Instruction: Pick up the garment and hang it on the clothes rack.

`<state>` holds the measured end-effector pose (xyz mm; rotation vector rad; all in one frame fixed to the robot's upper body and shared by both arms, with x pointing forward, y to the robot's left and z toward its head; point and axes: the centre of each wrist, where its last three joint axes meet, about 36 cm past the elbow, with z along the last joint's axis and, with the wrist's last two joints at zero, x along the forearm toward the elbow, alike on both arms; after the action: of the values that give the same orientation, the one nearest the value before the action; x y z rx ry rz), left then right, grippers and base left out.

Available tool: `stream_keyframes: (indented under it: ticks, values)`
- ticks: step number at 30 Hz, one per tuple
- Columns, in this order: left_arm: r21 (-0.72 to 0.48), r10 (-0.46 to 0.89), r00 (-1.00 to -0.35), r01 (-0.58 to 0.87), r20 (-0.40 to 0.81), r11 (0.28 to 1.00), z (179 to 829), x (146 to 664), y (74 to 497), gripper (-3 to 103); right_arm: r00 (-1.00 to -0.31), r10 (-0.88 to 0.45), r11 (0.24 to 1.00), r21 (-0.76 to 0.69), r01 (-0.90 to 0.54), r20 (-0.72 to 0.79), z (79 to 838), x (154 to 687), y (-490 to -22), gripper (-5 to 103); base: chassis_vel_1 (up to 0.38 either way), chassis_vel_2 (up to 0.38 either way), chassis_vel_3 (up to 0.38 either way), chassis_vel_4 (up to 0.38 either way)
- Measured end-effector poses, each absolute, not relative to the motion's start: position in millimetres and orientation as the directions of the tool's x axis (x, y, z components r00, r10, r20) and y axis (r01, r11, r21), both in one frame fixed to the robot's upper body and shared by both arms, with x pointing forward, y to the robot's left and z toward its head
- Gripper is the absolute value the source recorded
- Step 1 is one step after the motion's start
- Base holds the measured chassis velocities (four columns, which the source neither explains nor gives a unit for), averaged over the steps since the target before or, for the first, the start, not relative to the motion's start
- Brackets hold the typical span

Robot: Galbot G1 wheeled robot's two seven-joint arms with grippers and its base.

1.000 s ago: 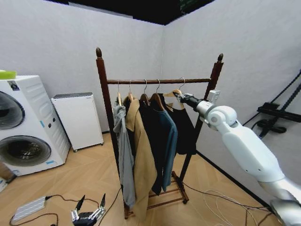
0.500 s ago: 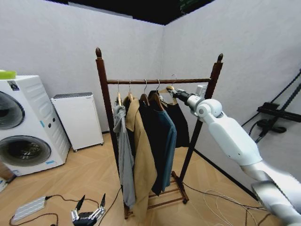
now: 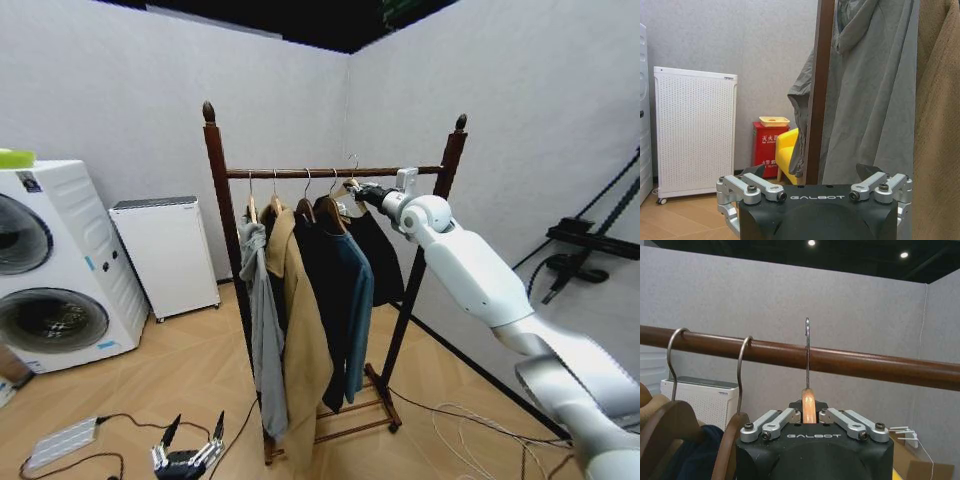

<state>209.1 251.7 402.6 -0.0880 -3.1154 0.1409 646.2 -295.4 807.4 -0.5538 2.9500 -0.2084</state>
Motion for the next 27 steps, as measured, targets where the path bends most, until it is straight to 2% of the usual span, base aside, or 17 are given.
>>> stream_keyframes:
  ticks: [8, 9, 11, 12, 13, 15, 18, 19, 20, 21, 24, 25, 27]
  values:
    - [-0.091, 0.057, -0.998, 0.055, 0.019, 0.994, 403, 209, 252, 100, -0.930, -0.357, 0.926, -0.161, -0.341, -0.083, 798, 647, -301, 10, 0.000, 0.000, 0.000, 0.000]
    - [-0.091, 0.057, -0.998, 0.055, 0.019, 0.994, 403, 209, 252, 100, -0.931, -0.357, 0.926, -0.163, -0.341, -0.077, 796, 646, -301, 7, 0.000, 0.000, 0.000, 0.000]
    - [-0.091, 0.057, -0.998, 0.055, 0.019, 0.994, 403, 209, 252, 100, -0.930, -0.360, 0.924, -0.165, -0.344, -0.074, 795, 646, -302, 10, 0.000, 0.000, 0.000, 0.000]
    - [-0.091, 0.057, -0.998, 0.055, 0.019, 0.994, 403, 209, 252, 100, -0.929, -0.362, 0.924, -0.162, -0.346, -0.078, 794, 645, -302, 15, 0.000, 0.000, 0.000, 0.000]
    - [-0.091, 0.057, -0.998, 0.055, 0.019, 0.994, 403, 209, 252, 100, -0.929, -0.362, 0.924, -0.162, -0.346, -0.078, 794, 645, -302, 15, 0.000, 0.000, 0.000, 0.000]
    - [-0.091, 0.057, -0.998, 0.055, 0.019, 0.994, 403, 209, 252, 100, -0.931, -0.352, 0.931, -0.142, -0.337, -0.093, 790, 643, -300, 25, 0.000, 0.000, 0.000, 0.000]
    - [-0.091, 0.057, -0.998, 0.055, 0.019, 0.994, 403, 209, 252, 100, -0.931, -0.351, 0.933, -0.129, -0.337, -0.106, 786, 640, -300, 31, 0.000, 0.000, 0.000, 0.000]
    - [-0.091, 0.057, -0.998, 0.055, 0.019, 0.994, 403, 209, 252, 100, -0.928, -0.354, 0.932, -0.123, -0.341, -0.112, 780, 634, -301, 41, 0.000, 0.000, 0.000, 0.000]
    - [-0.091, 0.057, -0.998, 0.055, 0.019, 0.994, 403, 209, 252, 100, -0.927, -0.356, 0.932, -0.117, -0.343, -0.115, 774, 627, -305, 47, 0.000, 0.000, 0.000, 0.000]
    - [-0.091, 0.057, -0.998, 0.055, 0.019, 0.994, 403, 209, 252, 100, -0.927, -0.356, 0.932, -0.117, -0.343, -0.115, 774, 627, -305, 47, 0.000, 0.000, 0.000, 0.000]
    - [-0.091, 0.057, -0.998, 0.055, 0.019, 0.994, 403, 209, 252, 100, -0.923, -0.364, 0.930, -0.101, -0.353, -0.123, 756, 597, -311, 58, 0.000, 0.000, 0.000, 0.000]
    - [-0.091, 0.057, -0.998, 0.055, 0.019, 0.994, 403, 209, 252, 100, -0.923, -0.364, 0.930, -0.101, -0.353, -0.123, 756, 597, -311, 58, 0.000, 0.000, 0.000, 0.000]
    - [-0.091, 0.057, -0.998, 0.055, 0.019, 0.994, 403, 209, 252, 100, -0.921, -0.364, 0.930, -0.100, -0.353, -0.139, 749, 572, -312, 69, 0.000, 0.000, 0.000, 0.000]
